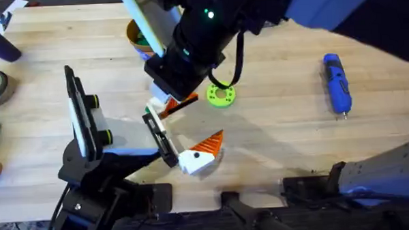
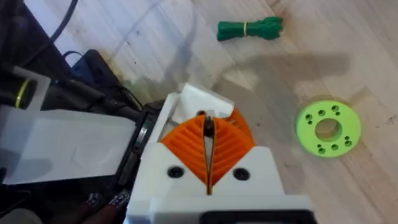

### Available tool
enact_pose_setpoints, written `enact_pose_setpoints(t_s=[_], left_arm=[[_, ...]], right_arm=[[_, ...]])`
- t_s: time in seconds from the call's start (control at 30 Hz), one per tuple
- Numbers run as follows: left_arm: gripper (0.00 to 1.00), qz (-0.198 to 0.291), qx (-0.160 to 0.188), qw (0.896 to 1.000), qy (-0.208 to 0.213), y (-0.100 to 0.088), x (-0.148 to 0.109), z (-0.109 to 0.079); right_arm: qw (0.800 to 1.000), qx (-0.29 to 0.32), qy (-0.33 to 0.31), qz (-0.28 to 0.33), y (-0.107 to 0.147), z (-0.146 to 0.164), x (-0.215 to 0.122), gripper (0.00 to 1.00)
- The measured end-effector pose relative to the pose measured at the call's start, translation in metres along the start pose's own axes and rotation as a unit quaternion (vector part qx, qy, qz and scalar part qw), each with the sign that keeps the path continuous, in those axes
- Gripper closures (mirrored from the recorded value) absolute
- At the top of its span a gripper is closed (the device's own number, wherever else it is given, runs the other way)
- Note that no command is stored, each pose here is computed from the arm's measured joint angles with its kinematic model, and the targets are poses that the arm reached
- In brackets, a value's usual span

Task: Pick up the gripper from the table and insert it into the empty holder that is missing its gripper. Then pick up a screw, insert it into the mounting hole, and use the screwdriver to tighten it. Finally, clean up the table by picking up the vegetable and placing it into the bucket.

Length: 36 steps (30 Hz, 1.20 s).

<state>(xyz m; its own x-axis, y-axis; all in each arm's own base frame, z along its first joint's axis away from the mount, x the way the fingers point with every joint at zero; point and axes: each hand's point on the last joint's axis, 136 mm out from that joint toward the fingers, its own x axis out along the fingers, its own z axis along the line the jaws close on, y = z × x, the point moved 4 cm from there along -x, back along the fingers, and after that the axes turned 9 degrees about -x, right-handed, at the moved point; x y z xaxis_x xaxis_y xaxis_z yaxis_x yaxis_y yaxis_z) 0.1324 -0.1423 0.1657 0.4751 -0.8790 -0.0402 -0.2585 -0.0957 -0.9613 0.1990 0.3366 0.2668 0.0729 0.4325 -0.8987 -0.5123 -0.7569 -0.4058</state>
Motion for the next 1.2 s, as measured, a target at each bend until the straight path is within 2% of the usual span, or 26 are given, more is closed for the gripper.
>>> enact_pose_setpoints(t_s=[0.83,1.2], left_arm=[[0.006,0.0,0.0,1.0,0.0,0.0,0.0,0.0],[0.006,0.0,-0.001,1.0,-0.001,0.0,0.0,0.0]], right_arm=[[1.0,-0.014,-0.003,-0.001,-0.001,0.005,0.001,0.995],[1.0,-0.011,-0.005,0.016,0.002,0.003,0.011,0.995]])
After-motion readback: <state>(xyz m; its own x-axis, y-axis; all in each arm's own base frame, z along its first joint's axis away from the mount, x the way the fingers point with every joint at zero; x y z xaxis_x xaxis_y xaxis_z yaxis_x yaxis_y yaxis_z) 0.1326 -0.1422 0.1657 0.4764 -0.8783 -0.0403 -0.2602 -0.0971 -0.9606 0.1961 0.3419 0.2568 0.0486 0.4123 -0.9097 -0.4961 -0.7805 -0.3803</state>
